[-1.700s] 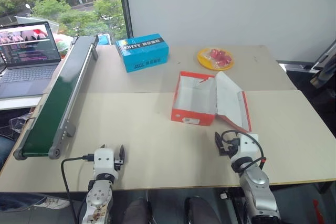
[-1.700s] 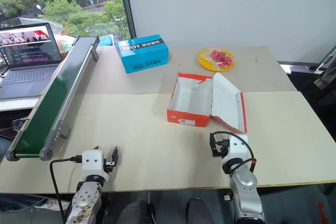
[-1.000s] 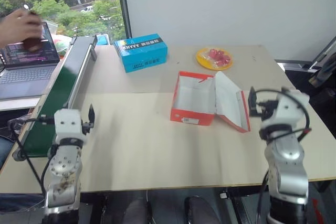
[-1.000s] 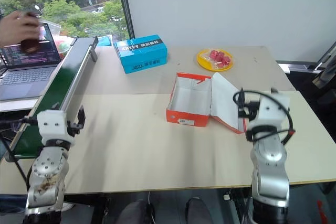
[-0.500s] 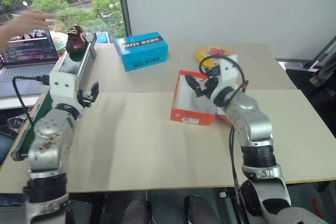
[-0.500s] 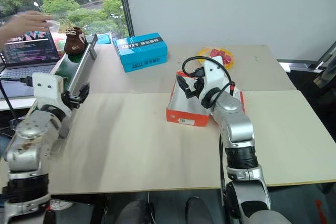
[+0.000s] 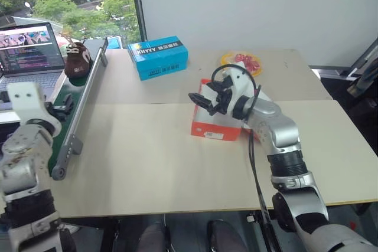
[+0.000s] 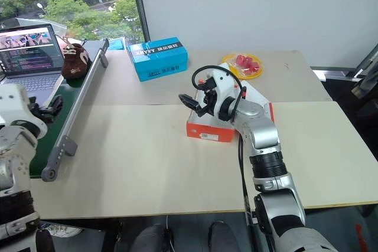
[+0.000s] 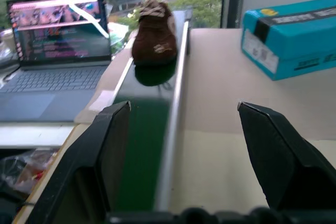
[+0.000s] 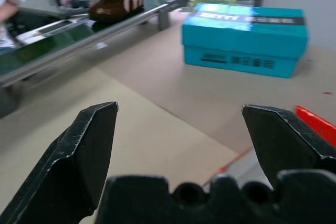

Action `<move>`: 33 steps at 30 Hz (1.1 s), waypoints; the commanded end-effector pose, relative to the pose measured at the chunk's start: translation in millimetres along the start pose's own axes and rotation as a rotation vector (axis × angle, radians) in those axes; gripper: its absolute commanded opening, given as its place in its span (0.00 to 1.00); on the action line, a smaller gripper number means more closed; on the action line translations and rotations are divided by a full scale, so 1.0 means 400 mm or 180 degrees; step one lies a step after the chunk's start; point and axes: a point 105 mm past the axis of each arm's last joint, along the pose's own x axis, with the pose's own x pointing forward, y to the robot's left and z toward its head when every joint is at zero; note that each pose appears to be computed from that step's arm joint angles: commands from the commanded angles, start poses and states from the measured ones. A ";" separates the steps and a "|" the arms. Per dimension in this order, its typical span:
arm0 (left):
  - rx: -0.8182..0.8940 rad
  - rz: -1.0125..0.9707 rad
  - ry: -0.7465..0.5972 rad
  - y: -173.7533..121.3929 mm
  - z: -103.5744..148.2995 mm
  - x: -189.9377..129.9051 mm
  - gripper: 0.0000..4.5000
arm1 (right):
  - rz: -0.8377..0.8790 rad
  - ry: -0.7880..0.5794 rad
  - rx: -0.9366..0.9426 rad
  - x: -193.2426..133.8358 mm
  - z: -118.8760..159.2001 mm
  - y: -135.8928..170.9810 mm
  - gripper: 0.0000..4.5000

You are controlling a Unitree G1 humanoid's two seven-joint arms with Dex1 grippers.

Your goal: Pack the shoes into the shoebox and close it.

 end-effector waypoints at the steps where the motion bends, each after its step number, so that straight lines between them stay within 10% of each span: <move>1: 0.0090 0.0093 -0.0067 0.066 0.003 -0.002 0.78 | 0.0156 -0.0226 -0.0155 -0.009 0.048 0.022 1.00; 25: 0.0153 -0.0267 0.0126 0.118 0.022 0.135 0.78 | -0.0024 -0.0053 -0.0167 -0.026 0.008 -0.006 1.00; 33: -0.0064 -0.0193 0.0579 0.123 -0.077 0.126 0.78 | -0.0150 0.0056 -0.0183 -0.032 -0.007 -0.029 1.00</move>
